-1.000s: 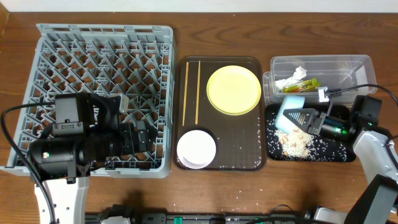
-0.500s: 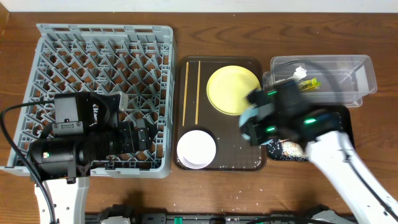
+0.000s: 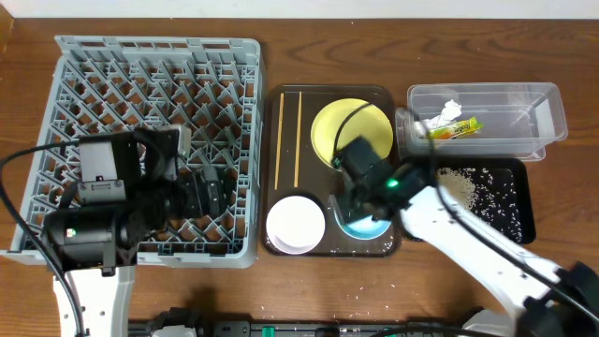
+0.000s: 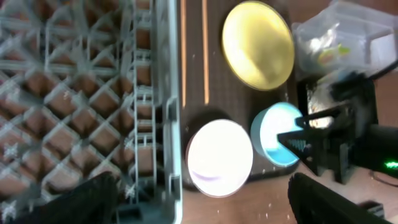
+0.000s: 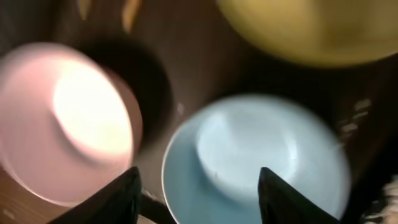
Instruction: Sort waste into correct bins and load items into the dishwasher
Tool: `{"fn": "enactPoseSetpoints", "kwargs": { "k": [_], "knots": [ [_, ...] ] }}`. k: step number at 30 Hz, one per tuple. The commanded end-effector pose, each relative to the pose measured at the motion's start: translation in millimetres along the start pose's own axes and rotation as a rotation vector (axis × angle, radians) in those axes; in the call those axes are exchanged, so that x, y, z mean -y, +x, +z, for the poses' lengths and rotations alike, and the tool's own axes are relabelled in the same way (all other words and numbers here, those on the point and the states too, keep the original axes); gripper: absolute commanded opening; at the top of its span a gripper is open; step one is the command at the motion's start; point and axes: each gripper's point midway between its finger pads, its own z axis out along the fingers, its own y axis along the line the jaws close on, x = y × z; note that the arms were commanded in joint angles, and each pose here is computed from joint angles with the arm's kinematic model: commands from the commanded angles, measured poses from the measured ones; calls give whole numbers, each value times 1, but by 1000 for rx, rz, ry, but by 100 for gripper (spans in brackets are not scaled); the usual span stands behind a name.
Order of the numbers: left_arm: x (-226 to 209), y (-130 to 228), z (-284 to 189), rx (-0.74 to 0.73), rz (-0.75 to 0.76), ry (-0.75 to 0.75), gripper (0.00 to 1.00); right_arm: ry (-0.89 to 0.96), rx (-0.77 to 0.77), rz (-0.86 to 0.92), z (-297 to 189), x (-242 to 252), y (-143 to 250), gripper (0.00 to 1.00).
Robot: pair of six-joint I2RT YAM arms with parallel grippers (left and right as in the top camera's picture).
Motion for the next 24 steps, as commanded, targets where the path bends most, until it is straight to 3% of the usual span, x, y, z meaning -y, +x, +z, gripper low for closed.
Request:
{"fn": "enactPoseSetpoints", "kwargs": {
  "k": [1,6,14,22,24],
  "knots": [
    [14,-8,19,-16,54,31,88,-14,206,166,-57,17,-51,62],
    [24,-8,92,-142,184,-67,76,-87,346,321,-108,45,-74,68],
    [36,-6,217,-155,391,-262,72,-66,286,359,-108,57,-56,70],
    [10,14,289,-209,353,-326,63,-52,266,352,-106,59,-52,72],
    [4,20,300,-221,327,-335,55,-50,261,354,-104,60,-51,72]
  ]
}}
